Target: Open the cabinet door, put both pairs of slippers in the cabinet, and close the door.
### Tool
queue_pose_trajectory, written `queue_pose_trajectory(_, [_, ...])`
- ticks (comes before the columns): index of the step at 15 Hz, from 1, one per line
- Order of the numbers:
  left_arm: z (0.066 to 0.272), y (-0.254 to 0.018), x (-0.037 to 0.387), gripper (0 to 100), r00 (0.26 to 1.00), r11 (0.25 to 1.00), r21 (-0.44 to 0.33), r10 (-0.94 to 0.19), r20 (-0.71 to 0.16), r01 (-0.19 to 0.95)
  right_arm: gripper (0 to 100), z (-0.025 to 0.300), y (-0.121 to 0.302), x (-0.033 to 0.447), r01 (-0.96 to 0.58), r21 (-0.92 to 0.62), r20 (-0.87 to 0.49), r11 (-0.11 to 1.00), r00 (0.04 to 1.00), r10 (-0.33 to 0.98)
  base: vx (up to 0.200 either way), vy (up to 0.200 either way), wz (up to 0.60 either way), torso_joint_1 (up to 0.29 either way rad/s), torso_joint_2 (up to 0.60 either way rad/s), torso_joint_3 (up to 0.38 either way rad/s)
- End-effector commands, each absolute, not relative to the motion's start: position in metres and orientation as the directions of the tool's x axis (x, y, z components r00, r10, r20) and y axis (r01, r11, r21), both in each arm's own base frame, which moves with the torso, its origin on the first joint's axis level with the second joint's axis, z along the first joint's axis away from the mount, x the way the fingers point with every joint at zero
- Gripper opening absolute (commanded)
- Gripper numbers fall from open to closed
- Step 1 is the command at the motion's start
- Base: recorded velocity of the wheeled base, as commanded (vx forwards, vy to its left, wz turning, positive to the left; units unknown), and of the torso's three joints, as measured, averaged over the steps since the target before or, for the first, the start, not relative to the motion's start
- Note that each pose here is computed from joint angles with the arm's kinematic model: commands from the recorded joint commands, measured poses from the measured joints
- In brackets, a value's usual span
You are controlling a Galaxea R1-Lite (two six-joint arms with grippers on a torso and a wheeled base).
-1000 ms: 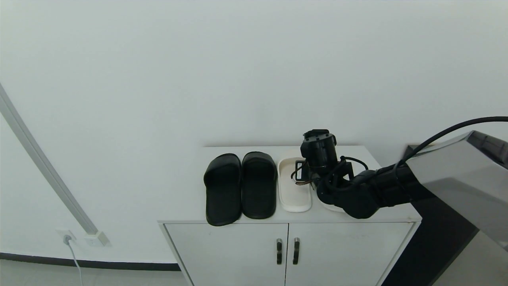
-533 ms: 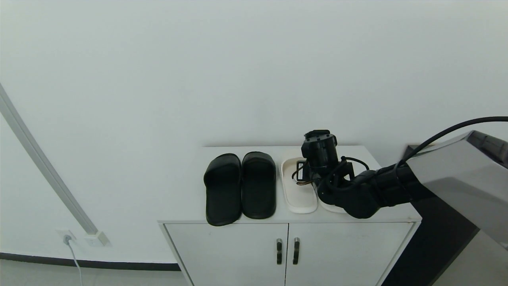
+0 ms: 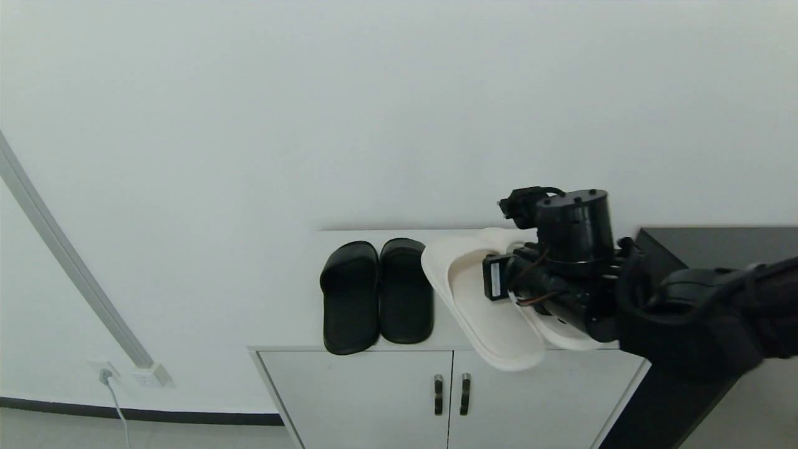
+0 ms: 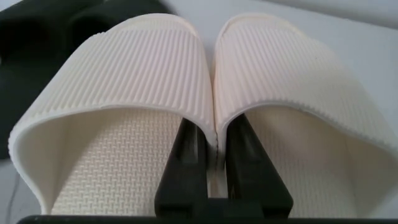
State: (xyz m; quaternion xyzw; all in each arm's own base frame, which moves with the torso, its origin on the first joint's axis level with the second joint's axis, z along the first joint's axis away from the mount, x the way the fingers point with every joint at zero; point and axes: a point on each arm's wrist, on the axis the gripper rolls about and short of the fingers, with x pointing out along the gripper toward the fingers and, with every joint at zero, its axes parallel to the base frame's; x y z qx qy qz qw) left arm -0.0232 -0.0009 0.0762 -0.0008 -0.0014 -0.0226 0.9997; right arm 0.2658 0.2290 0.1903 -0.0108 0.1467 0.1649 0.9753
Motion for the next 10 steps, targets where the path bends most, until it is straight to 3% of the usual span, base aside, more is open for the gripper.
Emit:
queue_pose_trajectory(1, [0.076, -0.001, -0.023, 0, 0.999, 0.999, -0.001, -0.044, 0.002, 0.044, 0, 0.216, 0.187, 0.206, -0.526, 0.045, -0.251, 0.849, 0.817, 0.519, 0.0, 0.0, 0.0, 0.0, 0.0, 0.0])
queue_pose_trajectory(4, [0.076, -0.001, -0.023, 0, 0.999, 0.999, -0.001, -0.044, 0.002, 0.044, 0, 0.214, 0.165, 0.175, -0.671, 0.084, -0.259, 0.737, 0.699, 0.666, 0.0, 0.0, 0.0, 0.0, 0.0, 0.0])
queue_pose_trajectory(8, [0.076, -0.001, -0.023, 0, 0.999, 0.999, -0.001, -0.046, 0.002, 0.046, 0, 0.198, 0.158, 0.161, -0.753, 0.13, -0.311, 0.646, 0.587, 0.747, 0.0, 0.0, 0.0, 0.0, 0.0, 0.0])
queue_pose_trajectory(10, [0.076, -0.001, -0.023, 0, 0.999, 0.999, -0.001, -0.046, 0.002, 0.046, 0, 0.196, 0.159, 0.163, -0.756, 0.128, -0.318, 0.642, 0.582, 0.748, 0.0, 0.0, 0.0, 0.0, 0.0, 0.0])
